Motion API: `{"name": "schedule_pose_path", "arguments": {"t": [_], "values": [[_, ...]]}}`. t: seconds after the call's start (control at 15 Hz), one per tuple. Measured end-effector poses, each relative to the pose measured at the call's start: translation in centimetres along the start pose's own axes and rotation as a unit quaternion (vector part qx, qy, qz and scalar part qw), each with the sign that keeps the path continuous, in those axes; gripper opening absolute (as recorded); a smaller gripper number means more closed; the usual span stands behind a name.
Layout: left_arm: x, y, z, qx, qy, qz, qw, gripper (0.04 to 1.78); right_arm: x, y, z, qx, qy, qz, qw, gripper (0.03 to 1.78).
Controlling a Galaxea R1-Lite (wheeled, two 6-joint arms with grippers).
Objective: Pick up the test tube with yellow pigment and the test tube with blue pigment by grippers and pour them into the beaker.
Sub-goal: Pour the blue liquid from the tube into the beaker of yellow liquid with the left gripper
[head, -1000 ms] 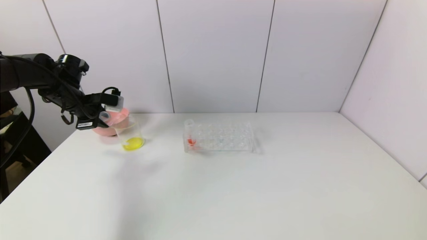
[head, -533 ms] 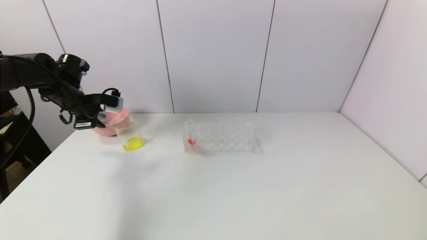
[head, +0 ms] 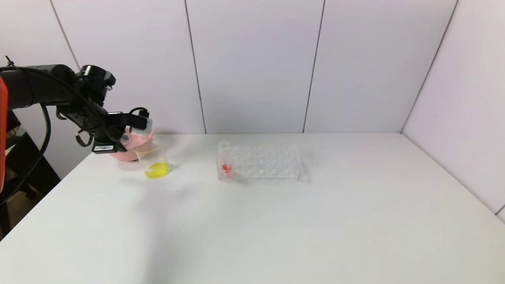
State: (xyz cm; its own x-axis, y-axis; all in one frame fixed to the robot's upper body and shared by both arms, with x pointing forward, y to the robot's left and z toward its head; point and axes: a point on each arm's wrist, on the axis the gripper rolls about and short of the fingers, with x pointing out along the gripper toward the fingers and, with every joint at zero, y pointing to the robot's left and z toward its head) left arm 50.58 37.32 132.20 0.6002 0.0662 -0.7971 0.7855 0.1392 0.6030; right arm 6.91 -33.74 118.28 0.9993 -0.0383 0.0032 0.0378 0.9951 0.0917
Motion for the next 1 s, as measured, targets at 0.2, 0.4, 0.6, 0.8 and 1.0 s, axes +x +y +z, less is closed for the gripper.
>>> {"name": "schedule_pose_path", "arguments": {"t": [0.2, 0.4, 0.6, 0.8, 1.0], "values": [[0.14, -0.04, 0.08, -0.001, 0.004, -0.002, 1.000, 0.53, 0.00, 0.00, 0.00, 0.000, 0.000, 0.000, 1.0000, 1.71], [0.20, -0.07, 0.31, 0.001, 0.010, -0.002, 1.000, 0.53, 0.00, 0.00, 0.00, 0.000, 0.000, 0.000, 1.0000, 1.71], [0.19, -0.05, 0.33, 0.000, 0.011, -0.001, 1.000, 0.53, 0.00, 0.00, 0.00, 0.000, 0.000, 0.000, 1.0000, 1.71], [0.19, -0.03, 0.59, 0.000, 0.015, 0.001, 1.000, 0.53, 0.00, 0.00, 0.00, 0.000, 0.000, 0.000, 1.0000, 1.71], [0.19, -0.04, 0.71, 0.000, 0.017, 0.001, 1.000, 0.53, 0.00, 0.00, 0.00, 0.000, 0.000, 0.000, 1.0000, 1.71]]}}
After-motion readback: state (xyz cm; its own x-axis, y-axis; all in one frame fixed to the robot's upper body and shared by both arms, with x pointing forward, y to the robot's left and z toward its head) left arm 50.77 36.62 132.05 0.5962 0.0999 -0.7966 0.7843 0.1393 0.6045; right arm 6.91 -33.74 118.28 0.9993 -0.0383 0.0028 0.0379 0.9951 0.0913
